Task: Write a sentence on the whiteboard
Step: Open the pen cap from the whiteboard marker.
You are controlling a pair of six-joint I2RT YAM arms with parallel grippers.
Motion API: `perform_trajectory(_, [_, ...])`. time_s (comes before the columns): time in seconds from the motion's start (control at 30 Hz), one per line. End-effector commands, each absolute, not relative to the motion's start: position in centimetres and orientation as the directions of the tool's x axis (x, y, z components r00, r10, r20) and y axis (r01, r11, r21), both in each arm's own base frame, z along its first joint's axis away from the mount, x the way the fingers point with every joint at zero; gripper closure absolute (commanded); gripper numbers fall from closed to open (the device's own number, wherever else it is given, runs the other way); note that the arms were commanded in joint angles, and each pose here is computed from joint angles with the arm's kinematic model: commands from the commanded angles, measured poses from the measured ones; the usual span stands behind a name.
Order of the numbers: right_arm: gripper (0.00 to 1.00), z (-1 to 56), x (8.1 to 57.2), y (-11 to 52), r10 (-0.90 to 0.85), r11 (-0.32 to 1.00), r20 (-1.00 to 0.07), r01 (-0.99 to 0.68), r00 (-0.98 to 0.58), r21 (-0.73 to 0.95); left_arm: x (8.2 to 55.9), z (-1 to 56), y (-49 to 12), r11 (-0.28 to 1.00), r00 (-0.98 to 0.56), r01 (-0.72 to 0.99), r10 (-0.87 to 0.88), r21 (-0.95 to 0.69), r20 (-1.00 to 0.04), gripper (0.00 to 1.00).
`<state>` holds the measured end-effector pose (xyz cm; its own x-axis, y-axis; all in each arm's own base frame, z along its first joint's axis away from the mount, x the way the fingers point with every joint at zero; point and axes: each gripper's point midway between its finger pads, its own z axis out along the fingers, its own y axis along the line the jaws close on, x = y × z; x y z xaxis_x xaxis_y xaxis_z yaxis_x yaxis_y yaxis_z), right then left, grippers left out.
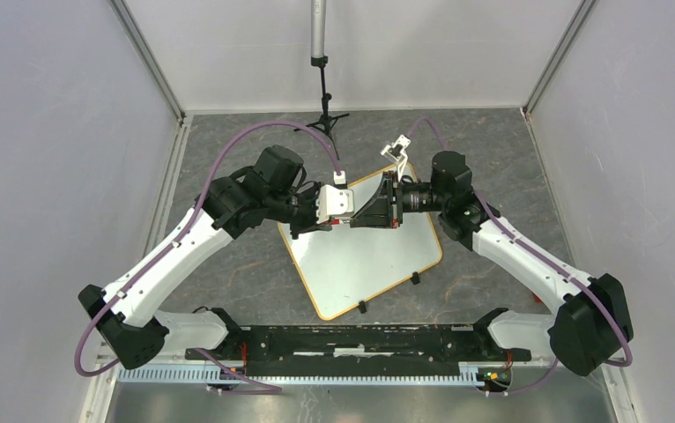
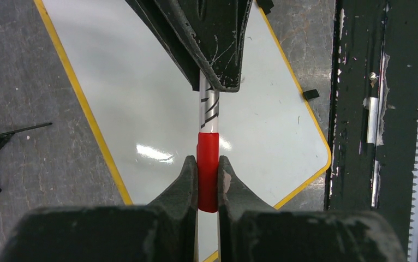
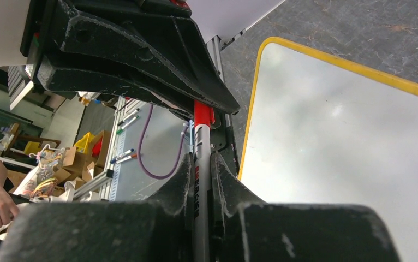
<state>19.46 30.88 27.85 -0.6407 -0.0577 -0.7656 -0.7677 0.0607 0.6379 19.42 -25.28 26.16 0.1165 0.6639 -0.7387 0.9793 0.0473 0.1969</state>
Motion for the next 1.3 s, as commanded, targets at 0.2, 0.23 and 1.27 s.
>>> perform_trajectory(0.2, [1.00, 28.9, 19.2, 31.4, -0.081, 0.033, -0.785, -0.789, -0.614, 0.614, 20.3, 27.9, -26.4, 0.123, 0.091, 0.971, 0.606, 0.206, -0.790, 0.98])
perform_trajectory(0.23, [1.00, 28.6, 18.9, 31.4, -0.079, 0.027, -0.768, -0.772, -0.635, 0.635, 20.2, 27.8, -26.5, 0.127, 0.081, 0.973, 0.600, 0.195, -0.796, 0.97])
perform_trajectory(1.27, [1.00, 30.0, 18.7, 29.0, -0.082, 0.050, -0.867, -0.871, -0.491, 0.488, 18.4, 23.7, -21.2, 0.159, 0.011, 0.975, 0.671, 0.158, -0.741, 0.98])
